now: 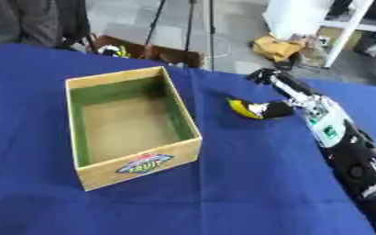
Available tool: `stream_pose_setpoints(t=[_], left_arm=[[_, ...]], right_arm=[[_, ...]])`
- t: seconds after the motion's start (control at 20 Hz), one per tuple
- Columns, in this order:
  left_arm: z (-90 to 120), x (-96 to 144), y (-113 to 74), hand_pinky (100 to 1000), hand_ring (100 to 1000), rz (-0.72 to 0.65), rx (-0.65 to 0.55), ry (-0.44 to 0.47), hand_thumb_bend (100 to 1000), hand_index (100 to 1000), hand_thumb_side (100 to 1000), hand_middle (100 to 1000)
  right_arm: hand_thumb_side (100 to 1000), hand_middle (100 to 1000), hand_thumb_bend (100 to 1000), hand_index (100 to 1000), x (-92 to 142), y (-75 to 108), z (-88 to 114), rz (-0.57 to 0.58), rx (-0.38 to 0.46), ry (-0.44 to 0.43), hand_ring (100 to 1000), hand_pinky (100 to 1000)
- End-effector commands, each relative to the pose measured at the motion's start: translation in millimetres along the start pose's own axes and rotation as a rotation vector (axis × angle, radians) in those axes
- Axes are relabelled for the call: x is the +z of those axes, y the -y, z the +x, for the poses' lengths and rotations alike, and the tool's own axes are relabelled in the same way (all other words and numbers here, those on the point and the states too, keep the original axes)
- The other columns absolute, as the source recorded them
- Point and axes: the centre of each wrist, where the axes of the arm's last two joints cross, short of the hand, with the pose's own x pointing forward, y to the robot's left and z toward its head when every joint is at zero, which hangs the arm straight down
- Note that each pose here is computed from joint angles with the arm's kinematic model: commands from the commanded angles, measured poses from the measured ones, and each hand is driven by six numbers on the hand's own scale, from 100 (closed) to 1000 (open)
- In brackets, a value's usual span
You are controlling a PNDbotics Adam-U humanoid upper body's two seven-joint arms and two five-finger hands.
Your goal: Pick up objects on the table and place them in the box.
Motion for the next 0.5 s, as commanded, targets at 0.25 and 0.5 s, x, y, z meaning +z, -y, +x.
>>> stream_pose_setpoints(t=[0.25, 0.5], left_arm=[[9.5, -5.8, -4.7, 643, 636, -0.016, -0.024, 0.033, 463, 770, 894, 667], [8.0, -4.6, -3.4, 643, 636, -0.017, -0.018, 0.028, 462, 770, 894, 667]], right_arm=[[416, 833, 271, 872, 12.9, 20.6, -21.7, -0.036, 0.014, -0.056, 831, 850], [417, 825, 268, 870, 17.7, 14.8, -26.9, 0.005, -0.004, -0.059, 820, 844]])
